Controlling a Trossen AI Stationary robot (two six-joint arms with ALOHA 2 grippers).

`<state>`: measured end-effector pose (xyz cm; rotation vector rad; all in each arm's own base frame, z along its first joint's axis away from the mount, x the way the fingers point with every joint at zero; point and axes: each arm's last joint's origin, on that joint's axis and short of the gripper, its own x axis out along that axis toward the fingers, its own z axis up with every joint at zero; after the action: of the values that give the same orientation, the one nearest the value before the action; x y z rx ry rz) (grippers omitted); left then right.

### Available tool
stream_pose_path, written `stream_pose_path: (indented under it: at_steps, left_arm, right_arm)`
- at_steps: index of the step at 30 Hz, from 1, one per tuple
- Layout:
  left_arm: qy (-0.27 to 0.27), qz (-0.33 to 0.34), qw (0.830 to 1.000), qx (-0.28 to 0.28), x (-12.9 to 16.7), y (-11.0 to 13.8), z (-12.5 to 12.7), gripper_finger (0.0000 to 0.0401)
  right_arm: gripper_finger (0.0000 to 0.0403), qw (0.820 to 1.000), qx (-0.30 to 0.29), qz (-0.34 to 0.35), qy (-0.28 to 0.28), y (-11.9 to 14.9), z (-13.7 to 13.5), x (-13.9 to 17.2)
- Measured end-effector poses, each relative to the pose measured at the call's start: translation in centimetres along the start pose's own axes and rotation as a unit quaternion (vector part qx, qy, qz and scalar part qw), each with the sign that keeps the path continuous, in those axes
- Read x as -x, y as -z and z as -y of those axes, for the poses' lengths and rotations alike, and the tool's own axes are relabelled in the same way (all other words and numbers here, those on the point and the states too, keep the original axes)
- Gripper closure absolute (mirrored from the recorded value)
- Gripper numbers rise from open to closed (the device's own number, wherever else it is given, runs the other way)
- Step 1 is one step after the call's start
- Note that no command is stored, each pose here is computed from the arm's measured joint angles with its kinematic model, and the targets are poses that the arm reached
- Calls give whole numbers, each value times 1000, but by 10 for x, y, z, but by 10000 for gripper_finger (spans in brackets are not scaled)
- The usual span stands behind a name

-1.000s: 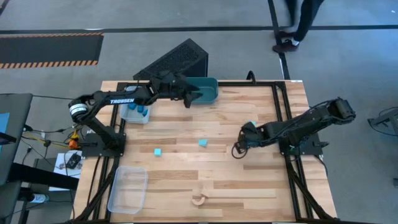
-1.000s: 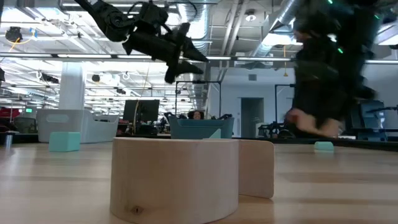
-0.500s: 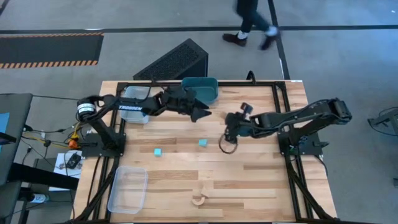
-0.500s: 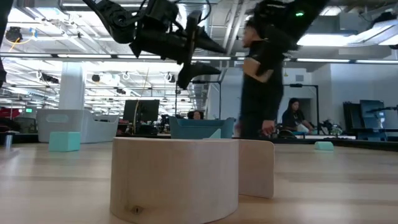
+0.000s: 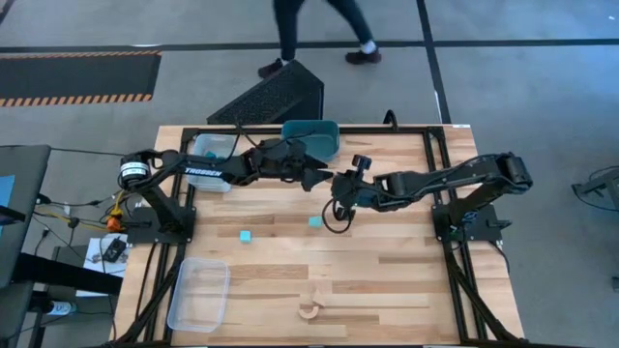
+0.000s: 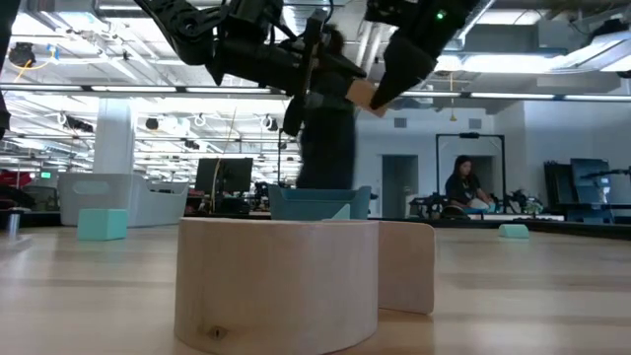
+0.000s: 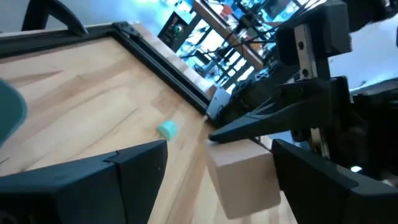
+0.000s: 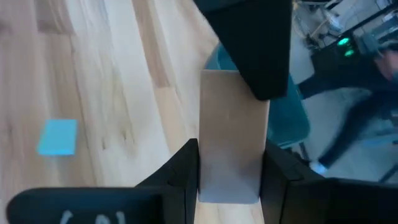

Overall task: Sort & place blocks by color
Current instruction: Put the top brown block into the blue bin

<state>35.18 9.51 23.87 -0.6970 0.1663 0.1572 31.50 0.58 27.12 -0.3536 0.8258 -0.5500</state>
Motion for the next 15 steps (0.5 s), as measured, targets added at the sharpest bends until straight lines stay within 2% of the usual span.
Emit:
stream_pose_path:
  at_steps: [5,9,12,15]
  left_arm:
    - [23,-22,999,-1,0,2,1,128]
    - [17,-21,1000,-4,0,2,1,136]
    - [15,-14,1000,-3,0,1,1,166]
    - [17,-7,1000,-4,0,-1,1,214]
  right_arm:
    - [282,1000,-17,21,6,-12,6,-1]
    - [281,999,-14,43,8,-18,8,-1]
    - [281,999,-10,44,9,-18,9,-1]
    - [281,999,-9,42,10,-18,9,-2]
